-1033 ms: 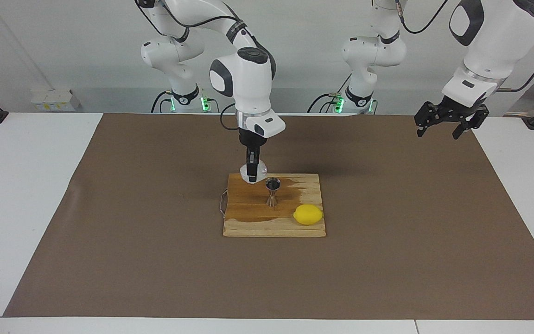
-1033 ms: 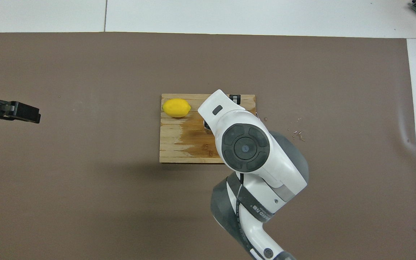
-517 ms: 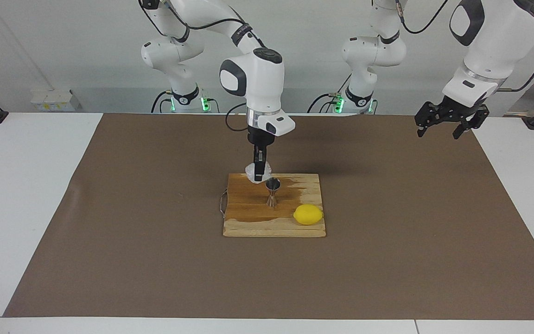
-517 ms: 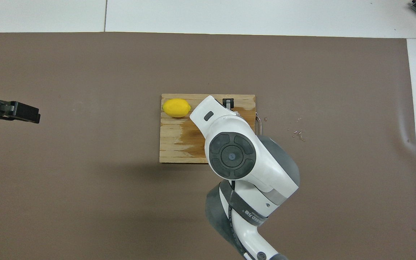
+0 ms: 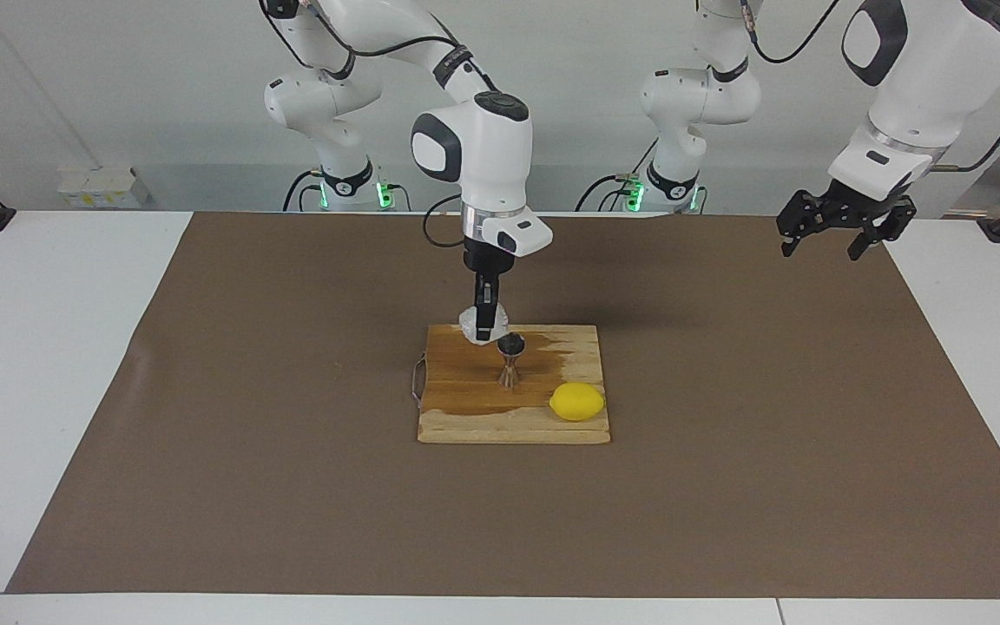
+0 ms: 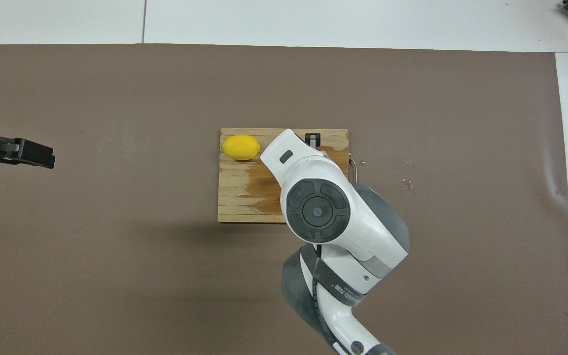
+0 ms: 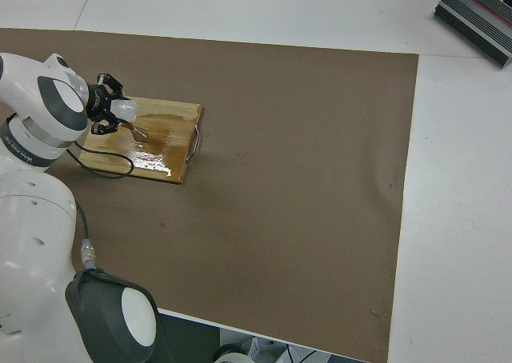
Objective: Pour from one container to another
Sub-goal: 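Tilt the white cup over the metal cup with the right gripper, then carry the white cup back beside the board with the right gripper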
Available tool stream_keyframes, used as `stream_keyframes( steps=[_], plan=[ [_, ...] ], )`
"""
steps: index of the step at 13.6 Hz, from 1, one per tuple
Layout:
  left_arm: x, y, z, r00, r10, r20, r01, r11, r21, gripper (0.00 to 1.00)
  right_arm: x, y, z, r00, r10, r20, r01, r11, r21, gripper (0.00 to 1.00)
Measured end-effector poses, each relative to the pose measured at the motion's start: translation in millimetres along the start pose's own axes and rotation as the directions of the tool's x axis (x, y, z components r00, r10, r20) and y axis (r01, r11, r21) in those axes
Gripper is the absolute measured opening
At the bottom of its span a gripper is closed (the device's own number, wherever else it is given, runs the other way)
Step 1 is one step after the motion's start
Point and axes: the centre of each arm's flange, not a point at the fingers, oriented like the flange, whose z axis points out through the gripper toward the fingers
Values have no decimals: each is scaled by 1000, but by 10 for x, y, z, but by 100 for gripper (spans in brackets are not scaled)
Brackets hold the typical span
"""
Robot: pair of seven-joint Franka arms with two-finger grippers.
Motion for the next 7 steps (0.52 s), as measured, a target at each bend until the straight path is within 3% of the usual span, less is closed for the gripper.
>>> stream_keyframes(
  steps=[5,7],
  plan=[
    [0,0,0,1000,0,0,0,1000,0,100,-72,109,28,997,70,-33,-71,997,-24,49],
    [0,0,0,1000,0,0,0,1000,0,100,-215,224,-38,989,130,-75,-130,992,3,49]
  ],
)
